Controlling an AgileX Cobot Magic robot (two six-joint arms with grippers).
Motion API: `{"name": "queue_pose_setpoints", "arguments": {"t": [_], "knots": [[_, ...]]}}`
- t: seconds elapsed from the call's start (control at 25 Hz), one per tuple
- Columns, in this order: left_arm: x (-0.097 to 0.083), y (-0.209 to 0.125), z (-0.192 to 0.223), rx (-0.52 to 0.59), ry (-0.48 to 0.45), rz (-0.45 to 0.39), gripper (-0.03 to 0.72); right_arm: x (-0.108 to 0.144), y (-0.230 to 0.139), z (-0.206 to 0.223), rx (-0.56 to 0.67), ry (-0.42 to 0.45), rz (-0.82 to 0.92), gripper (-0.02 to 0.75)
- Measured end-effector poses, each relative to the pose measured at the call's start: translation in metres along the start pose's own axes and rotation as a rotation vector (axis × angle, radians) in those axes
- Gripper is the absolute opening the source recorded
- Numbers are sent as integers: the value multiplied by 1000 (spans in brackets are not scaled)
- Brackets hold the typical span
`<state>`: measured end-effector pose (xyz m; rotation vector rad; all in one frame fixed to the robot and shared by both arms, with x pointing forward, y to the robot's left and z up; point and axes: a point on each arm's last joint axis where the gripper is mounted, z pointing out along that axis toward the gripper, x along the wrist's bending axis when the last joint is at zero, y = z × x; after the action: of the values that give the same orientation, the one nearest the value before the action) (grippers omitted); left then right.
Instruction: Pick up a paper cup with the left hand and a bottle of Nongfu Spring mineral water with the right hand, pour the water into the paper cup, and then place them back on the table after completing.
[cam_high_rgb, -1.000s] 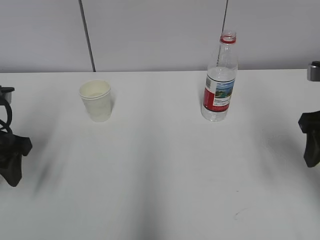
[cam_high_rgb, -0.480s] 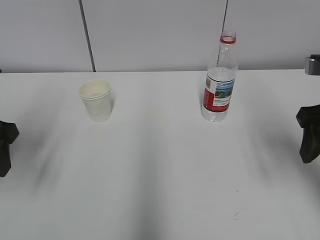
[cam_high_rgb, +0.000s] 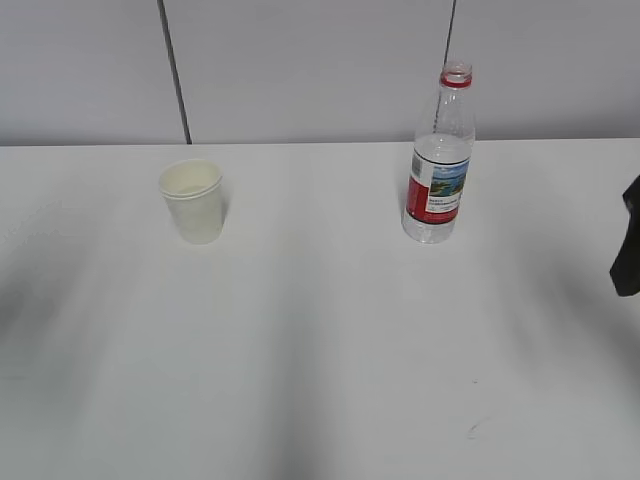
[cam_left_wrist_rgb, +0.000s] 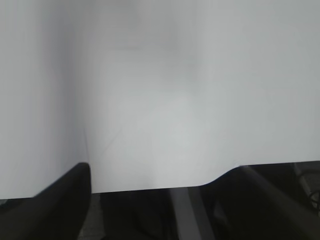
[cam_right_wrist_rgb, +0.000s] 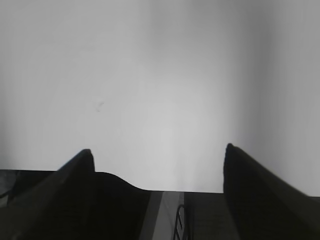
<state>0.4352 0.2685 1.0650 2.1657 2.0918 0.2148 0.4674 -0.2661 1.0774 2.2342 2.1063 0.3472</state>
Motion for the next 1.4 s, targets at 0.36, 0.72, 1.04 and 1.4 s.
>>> {"name": "queue_pose_setpoints", "arguments": {"t": [0.36,0.72,1.04,1.4], "knots": [[11,-61,-30,-171,-25,-6,531,-6,-48,-37,-146,15,-26,589],[19,-116,-49,-433,-64,-16,491,-19,-124,-42,-272,24,-83,589],[25,-154,-40,-574,-81,-13,490,-31,-172,-35,-495,8,-146,589],[30,-192,-31,-812,-105,10,481,-38,-201,-23,-726,4,-228,589]]}}
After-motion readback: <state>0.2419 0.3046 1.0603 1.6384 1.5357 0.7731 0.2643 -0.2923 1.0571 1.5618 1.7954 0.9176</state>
